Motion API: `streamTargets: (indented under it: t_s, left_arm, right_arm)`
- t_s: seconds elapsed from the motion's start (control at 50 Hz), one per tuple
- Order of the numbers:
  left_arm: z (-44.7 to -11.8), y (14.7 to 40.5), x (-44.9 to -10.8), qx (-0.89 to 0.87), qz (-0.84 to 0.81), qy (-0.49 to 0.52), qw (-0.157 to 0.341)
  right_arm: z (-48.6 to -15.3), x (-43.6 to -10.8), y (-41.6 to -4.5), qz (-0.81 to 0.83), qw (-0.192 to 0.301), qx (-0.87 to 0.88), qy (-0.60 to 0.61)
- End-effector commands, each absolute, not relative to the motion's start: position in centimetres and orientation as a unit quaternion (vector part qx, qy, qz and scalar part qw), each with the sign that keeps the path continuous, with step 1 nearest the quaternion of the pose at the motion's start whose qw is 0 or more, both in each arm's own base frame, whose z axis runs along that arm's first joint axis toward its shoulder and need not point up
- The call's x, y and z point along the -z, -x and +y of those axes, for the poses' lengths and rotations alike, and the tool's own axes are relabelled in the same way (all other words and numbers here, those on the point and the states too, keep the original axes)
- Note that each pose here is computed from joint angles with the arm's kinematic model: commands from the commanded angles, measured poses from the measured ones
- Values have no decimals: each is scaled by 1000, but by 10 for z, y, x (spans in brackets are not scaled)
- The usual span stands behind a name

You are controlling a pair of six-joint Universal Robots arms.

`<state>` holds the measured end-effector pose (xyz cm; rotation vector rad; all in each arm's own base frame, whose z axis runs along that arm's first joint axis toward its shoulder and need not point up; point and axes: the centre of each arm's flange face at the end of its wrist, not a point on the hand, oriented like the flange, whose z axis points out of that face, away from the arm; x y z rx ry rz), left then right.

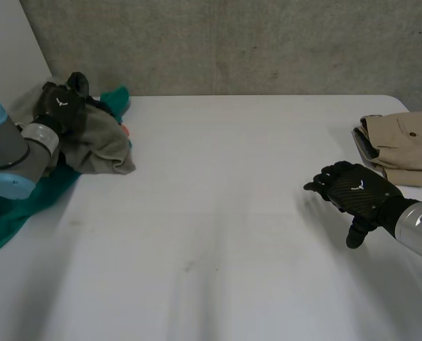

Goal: Fold the laundry.

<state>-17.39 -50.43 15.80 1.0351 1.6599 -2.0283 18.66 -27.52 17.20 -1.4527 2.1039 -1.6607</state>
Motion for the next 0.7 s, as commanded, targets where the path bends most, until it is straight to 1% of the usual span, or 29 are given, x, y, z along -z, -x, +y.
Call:
streamTargets:
  t_s: [0.02,0.04,0.06,0.12,0.14,0.2,0.22,0.26,0.3,0.36,0.4,0.42,0.48,0.5,0.56,0.58,0.62,0.66,0.7]
  left_arm:
    - [-476,217,-218,774,544,-313,83]
    - [-467,224,-231,782,541,-302,64]
    - [-447,236,-257,798,533,-282,22]
    - [-418,255,-282,808,526,-263,-38]
    - [-395,270,-298,810,522,-253,-86]
    - [-353,295,-325,810,509,-241,-166]
    - [-325,308,-339,803,503,-234,-218]
    - [-300,319,-347,794,498,-230,-262]
    - [-278,326,-355,785,493,-220,-303]
    - [-281,326,-352,782,503,-207,-305]
    - [-287,330,-336,771,528,-198,-296]
    - [-290,334,-322,760,549,-194,-290]
    - [-291,344,-298,737,582,-198,-281]
    - [-295,348,-279,720,605,-204,-271]
    - [-300,355,-242,686,645,-220,-256]
    - [-300,358,-219,664,667,-232,-247]
    - [-297,364,-203,646,681,-245,-242]
    - [-286,374,-185,626,692,-267,-240]
    - [-285,376,-177,621,695,-274,-237]
  right_arm:
    - [-282,-177,-185,696,52,566,439]
    - [-284,-182,-184,696,48,578,423]
    - [-286,-187,-184,695,46,587,414]
    - [-291,-205,-181,687,30,624,371]
    - [-293,-209,-179,687,25,632,359]
    - [-298,-221,-174,689,15,654,311]
    - [-298,-224,-173,690,15,658,301]
    - [-297,-235,-171,689,13,670,277]
    - [-295,-240,-171,688,18,674,268]
    - [-293,-245,-171,685,22,681,257]
    - [-292,-247,-172,684,23,682,256]
    - [-292,-248,-172,683,20,684,254]
    - [-294,-249,-170,684,13,686,248]
    - [-294,-249,-170,685,11,686,247]
    - [-295,-249,-168,687,6,685,242]
    - [-295,-247,-168,689,5,684,242]
    - [-295,-246,-168,691,6,681,241]
    - [-295,-245,-169,694,7,679,242]
    - [-294,-241,-170,701,12,670,244]
